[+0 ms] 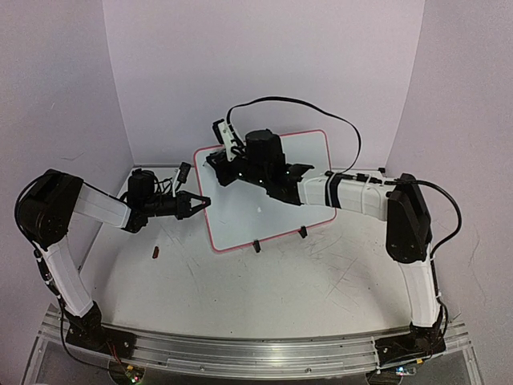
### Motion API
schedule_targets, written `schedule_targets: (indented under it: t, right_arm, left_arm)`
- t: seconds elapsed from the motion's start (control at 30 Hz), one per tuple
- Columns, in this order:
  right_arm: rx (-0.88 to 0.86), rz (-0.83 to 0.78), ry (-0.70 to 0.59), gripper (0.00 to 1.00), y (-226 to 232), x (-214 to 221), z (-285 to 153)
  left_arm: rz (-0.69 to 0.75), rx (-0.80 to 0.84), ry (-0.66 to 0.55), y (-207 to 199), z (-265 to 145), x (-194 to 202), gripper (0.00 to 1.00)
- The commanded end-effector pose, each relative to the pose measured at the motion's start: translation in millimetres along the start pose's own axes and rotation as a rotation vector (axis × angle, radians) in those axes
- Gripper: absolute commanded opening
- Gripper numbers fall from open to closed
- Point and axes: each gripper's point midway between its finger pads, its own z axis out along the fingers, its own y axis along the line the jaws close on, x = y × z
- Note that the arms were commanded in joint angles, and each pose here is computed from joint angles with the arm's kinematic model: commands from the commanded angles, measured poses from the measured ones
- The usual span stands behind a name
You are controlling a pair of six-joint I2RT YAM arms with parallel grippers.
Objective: Write a sentence on the whiteboard
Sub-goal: Hold the whiteboard at the center of the board, then write a sentence on the whiteboard.
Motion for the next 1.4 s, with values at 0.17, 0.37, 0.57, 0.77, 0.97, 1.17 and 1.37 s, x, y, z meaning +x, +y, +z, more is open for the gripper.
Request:
schedule_targets:
  t: [0.17,0.37,0.57,0.77,0.97,1.17,1.37]
  right_arm:
    - [-0.020,0.016,0.027,0.00,7.6,13.9,-2.4]
    - [0.008,0.004,0.039,0.00,2.5,16.9,-8.8]
    - [0.098,-0.014,0.024,0.00,-13.0,7.8,-18.7]
    - [0.160,-0.020,-0.005,0.00,-24.3,-3.4,-27.8]
    - [0.082,-0.010,-0.089,0.00,-12.8,-29.4,-39.3]
    - [-0.013,0.077,-0.151,0.00,-11.7,-51.2,-46.7]
    - [0.023,0.091,-0.153,0.00,-31.7,-54.3,-37.2]
  left_arm:
    - [0.135,-0.084,-0.061,8.0,-3.0,-28.0,0.00]
    - [0.133,-0.085,-0.059,7.9,-3.2,-27.3,0.00]
    - [0.134,-0.083,-0.058,7.5,-3.3,-27.3,0.00]
    - [0.131,-0.083,-0.054,8.0,-2.9,-26.0,0.00]
    - [0.128,-0.082,-0.051,8.6,-2.5,-24.9,0.00]
    - [0.130,-0.080,-0.050,8.3,-2.1,-25.6,0.00]
    - [0.127,-0.075,-0.048,7.8,-1.2,-25.1,0.00]
